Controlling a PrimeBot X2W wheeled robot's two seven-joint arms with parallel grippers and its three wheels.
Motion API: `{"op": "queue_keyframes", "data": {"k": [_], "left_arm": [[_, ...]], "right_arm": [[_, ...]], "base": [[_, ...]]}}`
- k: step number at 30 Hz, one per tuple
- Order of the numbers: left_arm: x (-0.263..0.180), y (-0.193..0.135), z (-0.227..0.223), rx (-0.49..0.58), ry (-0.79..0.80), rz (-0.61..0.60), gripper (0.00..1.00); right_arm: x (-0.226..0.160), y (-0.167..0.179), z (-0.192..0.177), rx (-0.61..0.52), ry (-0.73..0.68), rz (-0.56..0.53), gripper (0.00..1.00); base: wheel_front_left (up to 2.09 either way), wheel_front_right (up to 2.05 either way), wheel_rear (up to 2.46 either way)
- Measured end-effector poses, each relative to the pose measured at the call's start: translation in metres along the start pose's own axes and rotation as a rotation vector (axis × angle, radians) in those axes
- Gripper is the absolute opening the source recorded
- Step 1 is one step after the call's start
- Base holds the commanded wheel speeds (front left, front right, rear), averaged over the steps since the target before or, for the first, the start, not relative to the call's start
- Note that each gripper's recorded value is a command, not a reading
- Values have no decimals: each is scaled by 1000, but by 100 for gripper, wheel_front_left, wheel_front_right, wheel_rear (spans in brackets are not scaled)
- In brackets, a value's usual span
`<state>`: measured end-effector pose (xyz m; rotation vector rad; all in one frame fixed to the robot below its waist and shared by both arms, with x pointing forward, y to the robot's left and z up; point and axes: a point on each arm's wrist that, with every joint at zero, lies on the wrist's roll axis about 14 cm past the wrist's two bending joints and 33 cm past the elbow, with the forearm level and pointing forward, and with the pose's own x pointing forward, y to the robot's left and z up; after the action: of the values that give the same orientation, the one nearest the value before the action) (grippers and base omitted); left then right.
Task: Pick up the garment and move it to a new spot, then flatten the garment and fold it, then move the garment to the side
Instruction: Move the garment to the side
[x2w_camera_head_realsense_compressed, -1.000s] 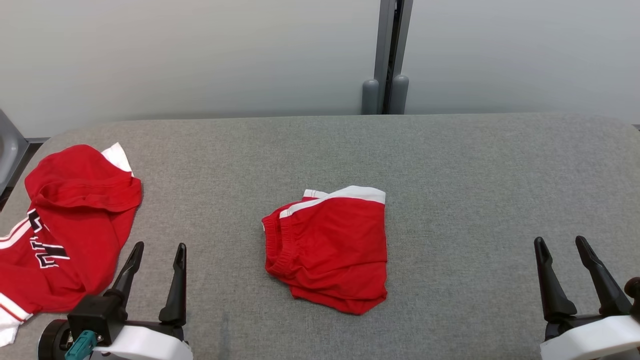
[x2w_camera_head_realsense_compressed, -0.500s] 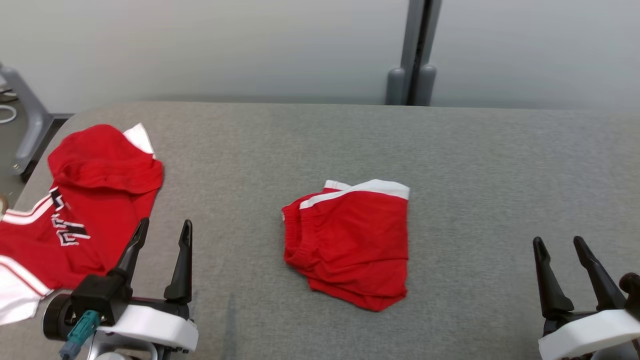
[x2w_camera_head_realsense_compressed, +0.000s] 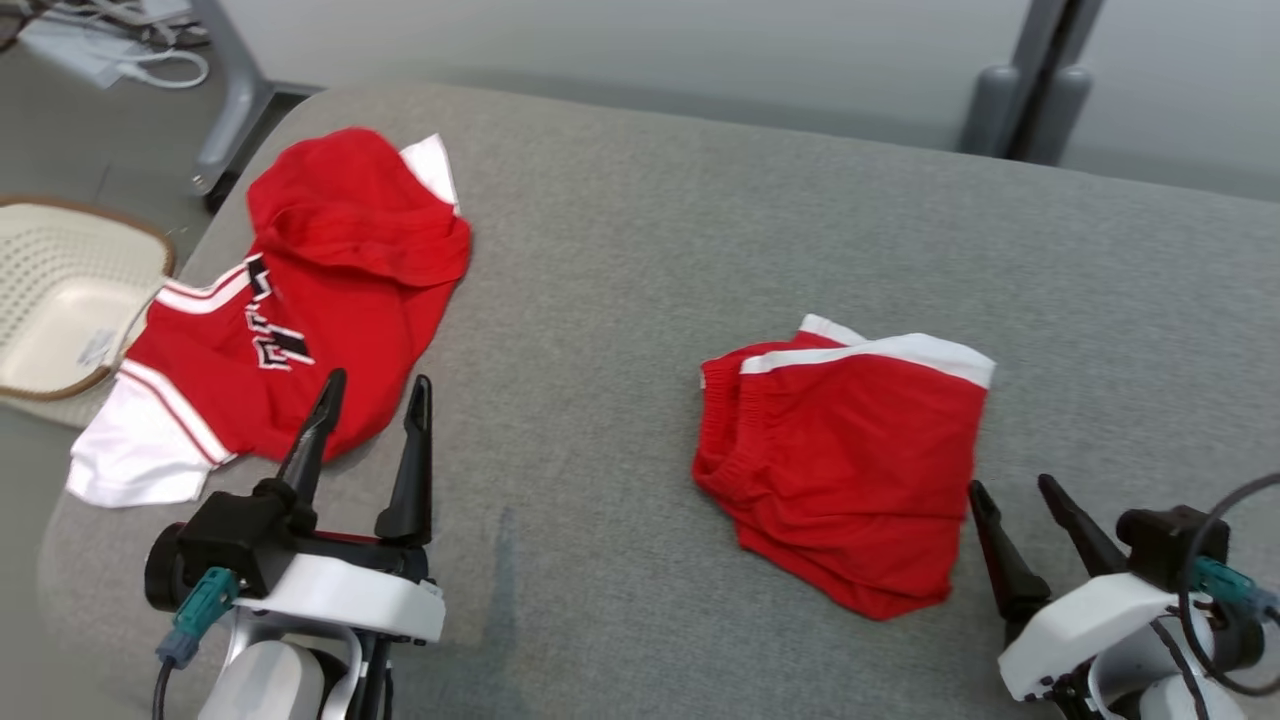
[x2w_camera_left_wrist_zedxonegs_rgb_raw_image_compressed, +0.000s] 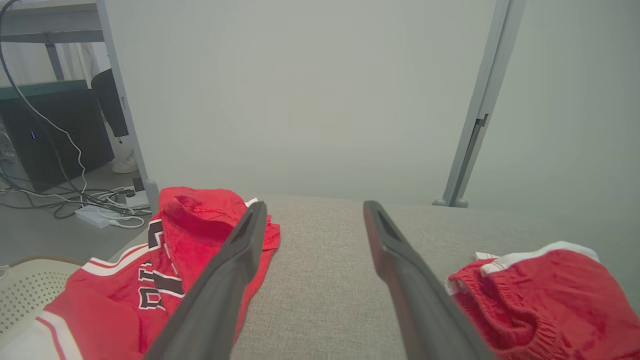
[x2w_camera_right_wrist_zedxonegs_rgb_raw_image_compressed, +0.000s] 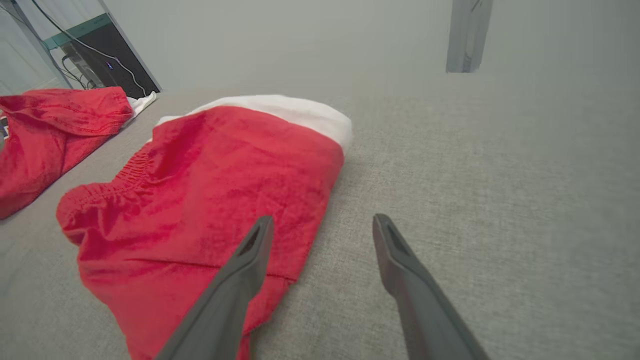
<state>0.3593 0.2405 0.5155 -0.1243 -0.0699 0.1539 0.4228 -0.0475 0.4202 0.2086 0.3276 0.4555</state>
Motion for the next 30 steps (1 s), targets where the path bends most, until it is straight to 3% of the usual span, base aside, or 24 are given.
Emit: {"op": "queue_keyframes", "data": {"k": [6,16,17,18,19,20,21,30], "left_arm": [[-3,13,-10,0,29,49,100],[-1,17,-16,18,44,57,100],[0,17,-15,21,42,56,100],[1,17,-15,21,40,55,100],[2,17,-14,23,36,54,100],[4,16,-13,23,32,52,100],[5,16,-12,22,30,49,100],[11,8,-13,25,26,20,100]], "right_arm": [[26,20,-34,24,117,88,100],[42,25,-50,44,210,129,100],[42,26,-51,51,216,132,95],[42,26,-52,52,227,138,60],[42,27,-52,55,233,143,44],[42,27,-52,58,239,149,11],[41,28,-52,64,246,156,0],[29,25,-46,57,274,188,0]], "base": [[0,0,0],[0,0,0],[0,0,0],[0,0,0],[0,0,0],[0,0,0],[0,0,0],[0,0,0]]}}
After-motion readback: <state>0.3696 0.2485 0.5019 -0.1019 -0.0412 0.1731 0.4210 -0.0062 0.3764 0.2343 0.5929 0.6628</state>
